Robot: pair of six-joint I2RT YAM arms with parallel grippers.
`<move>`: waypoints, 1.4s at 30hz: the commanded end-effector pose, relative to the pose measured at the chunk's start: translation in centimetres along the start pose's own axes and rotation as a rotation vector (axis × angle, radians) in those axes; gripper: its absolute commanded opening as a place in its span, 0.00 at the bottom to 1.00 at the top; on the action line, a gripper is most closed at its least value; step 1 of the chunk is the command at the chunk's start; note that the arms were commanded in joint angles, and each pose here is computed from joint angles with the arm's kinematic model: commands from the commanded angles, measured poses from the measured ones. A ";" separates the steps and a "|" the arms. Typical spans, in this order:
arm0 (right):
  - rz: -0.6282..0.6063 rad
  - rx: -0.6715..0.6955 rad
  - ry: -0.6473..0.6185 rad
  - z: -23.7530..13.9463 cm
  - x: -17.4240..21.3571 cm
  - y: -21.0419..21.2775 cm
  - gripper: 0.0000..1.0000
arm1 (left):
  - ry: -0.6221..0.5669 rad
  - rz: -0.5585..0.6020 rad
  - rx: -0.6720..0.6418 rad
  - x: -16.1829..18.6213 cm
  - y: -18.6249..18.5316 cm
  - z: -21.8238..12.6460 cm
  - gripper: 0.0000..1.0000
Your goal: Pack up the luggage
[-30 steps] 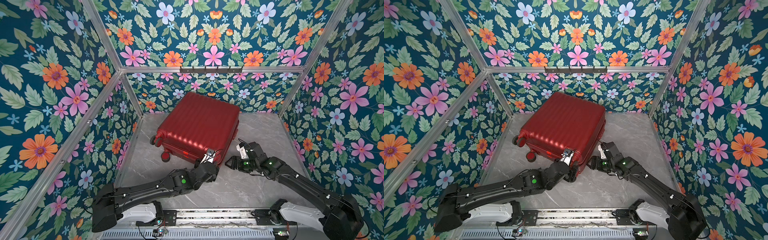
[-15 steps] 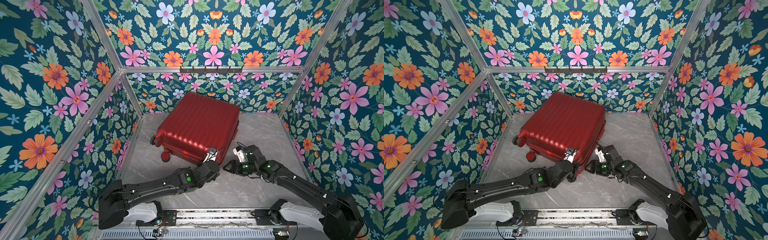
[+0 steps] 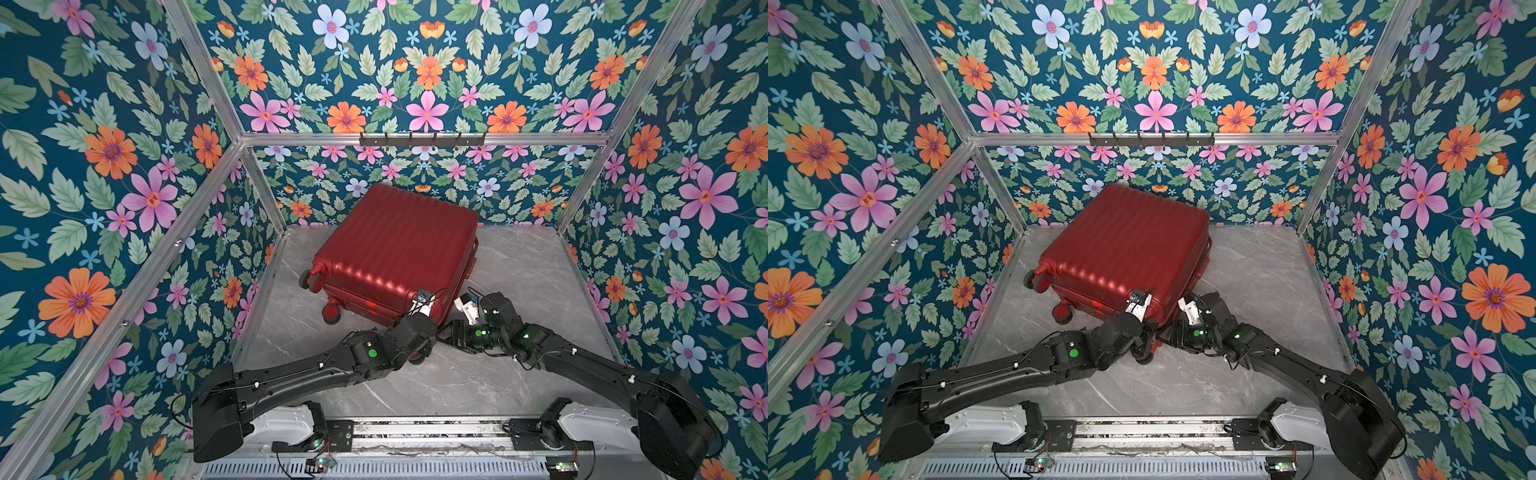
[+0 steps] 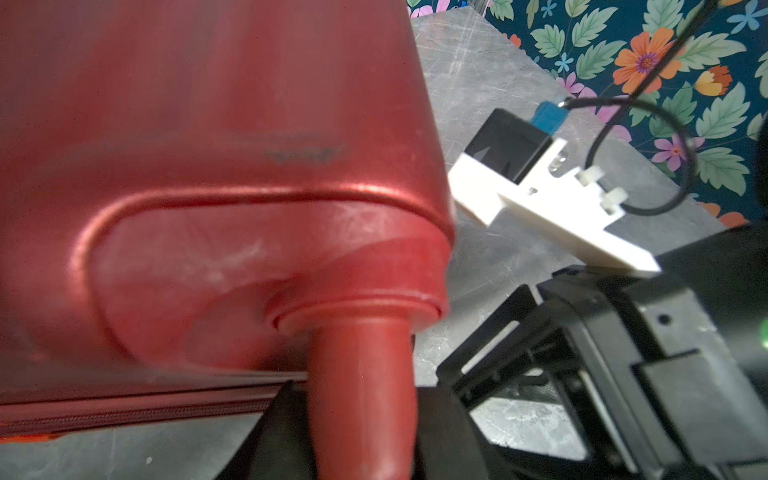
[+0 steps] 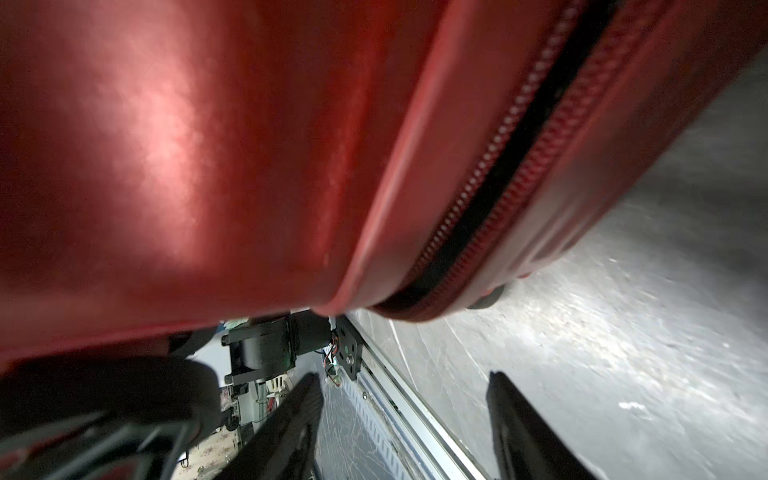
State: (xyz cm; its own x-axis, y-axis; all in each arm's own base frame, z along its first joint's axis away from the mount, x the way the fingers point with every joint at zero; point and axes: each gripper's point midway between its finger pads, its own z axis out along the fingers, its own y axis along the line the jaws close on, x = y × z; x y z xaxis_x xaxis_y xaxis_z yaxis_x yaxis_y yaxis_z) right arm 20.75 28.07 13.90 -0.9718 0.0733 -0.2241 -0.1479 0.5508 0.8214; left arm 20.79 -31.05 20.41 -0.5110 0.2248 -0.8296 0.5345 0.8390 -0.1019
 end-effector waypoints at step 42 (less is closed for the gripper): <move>-0.140 -0.276 -0.374 3.3 -3.3 2.0 0.51 | -0.149 -0.127 0.086 -5.4 0.9 1.3 0.00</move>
State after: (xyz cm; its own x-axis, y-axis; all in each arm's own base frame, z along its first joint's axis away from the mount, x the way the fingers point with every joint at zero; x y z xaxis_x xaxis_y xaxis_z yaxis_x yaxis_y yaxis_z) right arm 23.66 31.25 12.58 -0.8466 0.2886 -0.4473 -0.3235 0.3884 0.8629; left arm 23.71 -31.18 20.43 -0.5585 0.1424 -0.8172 0.5203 0.8274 -0.2114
